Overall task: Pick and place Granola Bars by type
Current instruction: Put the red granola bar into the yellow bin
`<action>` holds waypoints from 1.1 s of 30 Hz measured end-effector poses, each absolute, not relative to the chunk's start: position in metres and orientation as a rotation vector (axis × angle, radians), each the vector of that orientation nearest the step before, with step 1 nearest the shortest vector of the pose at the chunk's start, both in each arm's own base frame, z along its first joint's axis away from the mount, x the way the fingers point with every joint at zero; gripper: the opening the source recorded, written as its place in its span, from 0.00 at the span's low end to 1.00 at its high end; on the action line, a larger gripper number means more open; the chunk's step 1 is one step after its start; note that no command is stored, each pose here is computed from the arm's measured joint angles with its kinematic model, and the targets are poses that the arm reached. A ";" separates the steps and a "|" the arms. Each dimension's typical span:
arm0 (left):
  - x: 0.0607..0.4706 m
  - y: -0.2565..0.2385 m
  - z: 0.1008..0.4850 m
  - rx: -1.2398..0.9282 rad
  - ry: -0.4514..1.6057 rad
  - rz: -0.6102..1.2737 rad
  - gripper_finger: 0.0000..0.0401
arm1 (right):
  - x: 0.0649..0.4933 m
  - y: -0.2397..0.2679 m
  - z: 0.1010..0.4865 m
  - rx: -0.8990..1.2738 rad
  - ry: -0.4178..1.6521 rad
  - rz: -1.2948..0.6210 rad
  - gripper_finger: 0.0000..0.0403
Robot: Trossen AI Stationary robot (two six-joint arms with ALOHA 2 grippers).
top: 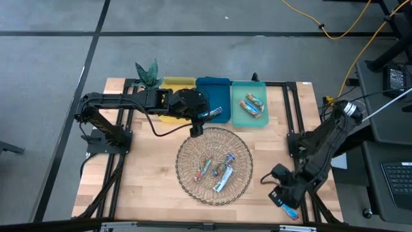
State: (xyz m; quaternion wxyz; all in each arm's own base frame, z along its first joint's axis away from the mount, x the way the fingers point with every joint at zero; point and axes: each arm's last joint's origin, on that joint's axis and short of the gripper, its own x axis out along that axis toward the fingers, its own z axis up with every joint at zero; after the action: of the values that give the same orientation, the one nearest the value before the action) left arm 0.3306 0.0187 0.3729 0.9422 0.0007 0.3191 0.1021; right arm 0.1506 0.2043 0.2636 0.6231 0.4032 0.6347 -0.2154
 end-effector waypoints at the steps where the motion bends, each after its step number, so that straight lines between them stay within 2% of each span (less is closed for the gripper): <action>1: 0.331 0.019 0.373 0.000 0.651 0.205 0.46 | 0.150 0.209 0.260 0.925 1.463 -0.508 0.42; 12: 0.331 0.018 0.373 -0.020 0.648 0.210 0.46 | 0.136 0.246 0.228 0.827 1.518 -0.541 0.44; 16: 0.331 0.018 0.373 -0.059 0.643 0.230 0.46 | 0.131 0.255 0.220 0.788 1.502 -0.528 0.52; 26: 0.330 0.019 0.373 -0.136 0.629 0.287 0.46 | 0.128 0.270 0.189 0.677 1.521 -0.586 0.82; 29: 0.331 0.018 0.373 -0.164 0.625 0.294 0.46 | 0.130 0.274 0.179 0.640 1.534 -0.577 0.86; 33: 0.331 0.014 0.373 -0.163 0.625 0.284 0.46 | 0.131 0.277 0.166 0.584 1.559 -0.594 0.86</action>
State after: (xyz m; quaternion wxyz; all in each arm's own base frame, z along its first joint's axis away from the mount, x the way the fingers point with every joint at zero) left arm 0.3307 0.0144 0.3732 0.9385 -0.0800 0.3059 0.1390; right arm 0.1310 0.2771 0.1659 0.6343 0.2553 0.6819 -0.2598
